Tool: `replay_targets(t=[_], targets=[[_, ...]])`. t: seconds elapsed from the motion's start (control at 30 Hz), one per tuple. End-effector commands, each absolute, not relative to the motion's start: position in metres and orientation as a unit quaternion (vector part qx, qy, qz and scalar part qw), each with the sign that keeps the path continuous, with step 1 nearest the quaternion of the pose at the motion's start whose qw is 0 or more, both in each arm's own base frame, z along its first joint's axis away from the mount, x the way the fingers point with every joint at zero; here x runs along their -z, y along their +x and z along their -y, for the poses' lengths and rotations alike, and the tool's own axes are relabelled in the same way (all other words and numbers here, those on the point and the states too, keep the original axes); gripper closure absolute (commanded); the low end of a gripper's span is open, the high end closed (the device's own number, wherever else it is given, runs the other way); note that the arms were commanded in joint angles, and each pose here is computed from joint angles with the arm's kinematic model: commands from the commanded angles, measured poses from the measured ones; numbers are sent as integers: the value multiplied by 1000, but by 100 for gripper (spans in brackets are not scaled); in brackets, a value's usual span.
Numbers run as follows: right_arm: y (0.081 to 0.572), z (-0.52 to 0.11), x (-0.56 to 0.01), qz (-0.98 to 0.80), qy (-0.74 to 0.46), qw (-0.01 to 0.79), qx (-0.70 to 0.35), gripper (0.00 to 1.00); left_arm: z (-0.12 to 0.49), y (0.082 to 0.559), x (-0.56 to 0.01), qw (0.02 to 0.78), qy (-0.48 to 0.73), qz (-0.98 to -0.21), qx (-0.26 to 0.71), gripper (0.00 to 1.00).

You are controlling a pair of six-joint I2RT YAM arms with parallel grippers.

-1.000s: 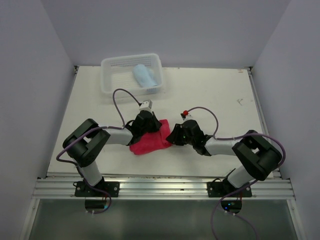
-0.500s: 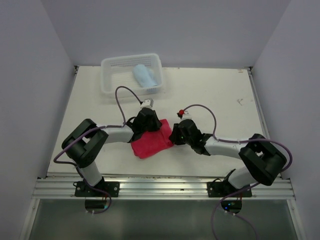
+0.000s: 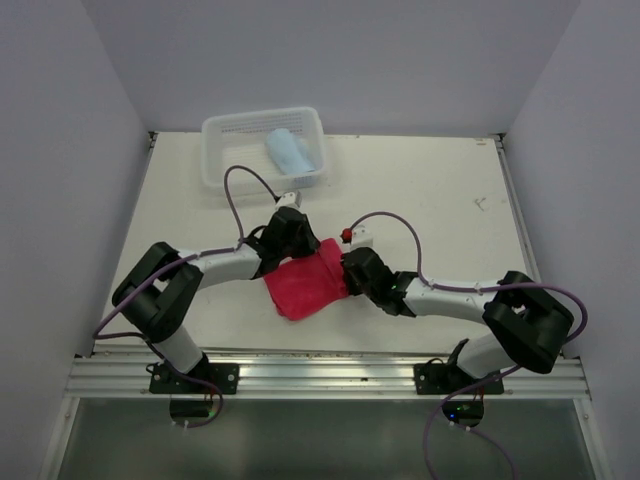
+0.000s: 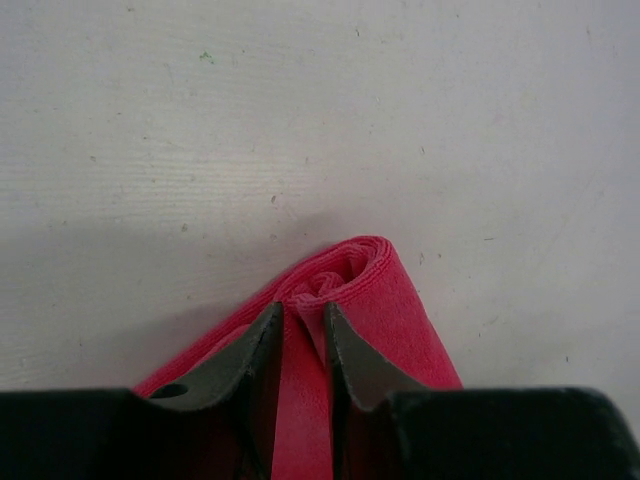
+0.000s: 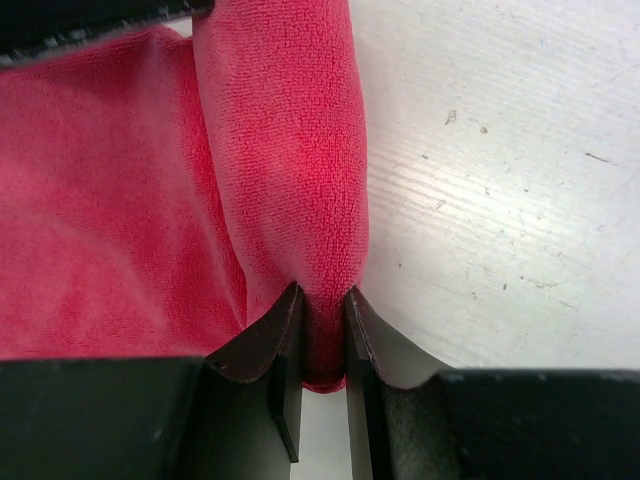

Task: Roll the towels
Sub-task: Roll the towel

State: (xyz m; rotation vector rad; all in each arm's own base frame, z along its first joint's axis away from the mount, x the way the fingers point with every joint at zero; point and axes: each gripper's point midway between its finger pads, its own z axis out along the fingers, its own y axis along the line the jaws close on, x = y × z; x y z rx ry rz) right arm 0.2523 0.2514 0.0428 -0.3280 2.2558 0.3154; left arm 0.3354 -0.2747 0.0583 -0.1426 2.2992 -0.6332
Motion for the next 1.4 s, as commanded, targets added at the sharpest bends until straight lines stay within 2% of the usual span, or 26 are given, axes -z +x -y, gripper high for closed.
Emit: replay_targets(t=[0.0, 0.1, 0.37, 0.77, 1.37], targets=[[257, -235, -52, -890, -158, 424, -59, 100, 270, 350, -92, 400, -63, -879, 253, 74], [261, -237, -57, -883, -168, 437, -42, 100, 271, 350, -95, 397, -65, -878, 259, 78], [259, -231, -61, -863, -216, 454, 41, 100, 262, 351, -102, 389, -78, -877, 272, 78], [239, -260, -65, -804, -310, 486, 147, 100, 265, 357, -120, 384, -87, -867, 304, 79], [236, -292, -48, -777, -362, 456, 239, 100, 280, 338, -140, 368, -67, -850, 371, 82]])
